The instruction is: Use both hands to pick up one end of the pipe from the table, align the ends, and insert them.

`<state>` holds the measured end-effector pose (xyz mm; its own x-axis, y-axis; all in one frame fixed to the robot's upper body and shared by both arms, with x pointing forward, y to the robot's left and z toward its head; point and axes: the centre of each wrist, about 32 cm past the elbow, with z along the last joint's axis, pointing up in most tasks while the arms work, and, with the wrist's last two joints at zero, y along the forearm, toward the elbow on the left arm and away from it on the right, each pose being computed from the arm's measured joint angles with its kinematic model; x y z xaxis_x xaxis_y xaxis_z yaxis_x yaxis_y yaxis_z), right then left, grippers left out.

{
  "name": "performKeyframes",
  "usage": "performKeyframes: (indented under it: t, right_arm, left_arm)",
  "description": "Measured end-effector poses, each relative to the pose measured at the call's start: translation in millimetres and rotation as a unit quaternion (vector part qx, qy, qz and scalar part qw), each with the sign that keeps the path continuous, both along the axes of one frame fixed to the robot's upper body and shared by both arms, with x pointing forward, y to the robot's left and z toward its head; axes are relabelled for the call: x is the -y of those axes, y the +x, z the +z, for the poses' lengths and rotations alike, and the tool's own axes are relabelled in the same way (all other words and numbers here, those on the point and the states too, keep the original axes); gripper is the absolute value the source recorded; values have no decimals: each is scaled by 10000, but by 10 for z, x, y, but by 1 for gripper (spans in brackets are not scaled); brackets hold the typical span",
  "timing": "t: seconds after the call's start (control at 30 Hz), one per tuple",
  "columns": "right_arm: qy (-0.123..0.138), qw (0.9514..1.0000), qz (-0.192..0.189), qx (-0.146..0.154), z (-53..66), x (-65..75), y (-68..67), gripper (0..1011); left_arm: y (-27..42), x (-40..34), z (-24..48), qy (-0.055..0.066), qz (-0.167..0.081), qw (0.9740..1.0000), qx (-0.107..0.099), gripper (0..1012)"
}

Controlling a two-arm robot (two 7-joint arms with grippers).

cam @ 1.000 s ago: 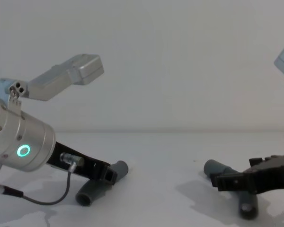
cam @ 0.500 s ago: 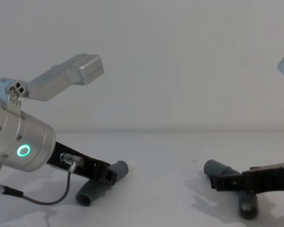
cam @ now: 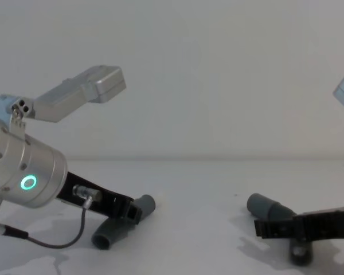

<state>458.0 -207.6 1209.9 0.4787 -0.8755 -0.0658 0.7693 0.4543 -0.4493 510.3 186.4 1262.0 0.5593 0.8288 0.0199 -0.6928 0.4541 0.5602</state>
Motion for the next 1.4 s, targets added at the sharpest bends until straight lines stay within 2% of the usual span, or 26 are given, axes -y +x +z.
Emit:
performKeyframes:
  t: [0.13,0.4,0.93,1.0,1.03,1.17,1.4]
  right_arm:
    - [-6,10000,-14,-25,-10,-2,11,1000]
    - [-19,10000,-29,-43,-19,-6,23,827]
    - [-23,10000,-35,-64,-29,-10,32,322]
    - [-23,10000,-35,-64,-28,-10,33,293]
    - [-22,10000,-34,-63,-28,-11,34,239]
    - [-18,10000,-32,-61,-27,-13,35,186]
    - [-20,10000,-33,-62,-28,-13,35,169]
  left_arm:
    - [0,0,0,0,0,10000,0,305]
    - [0,0,0,0,0,10000,0,305]
    - [0,0,0,0,0,10000,0,305]
    - [0,0,0,0,0,10000,0,305]
    - [0,0,0,0,0,10000,0,305]
    - [0,0,0,0,0,10000,0,305]
    - [0,0,0,0,0,10000,0,305]
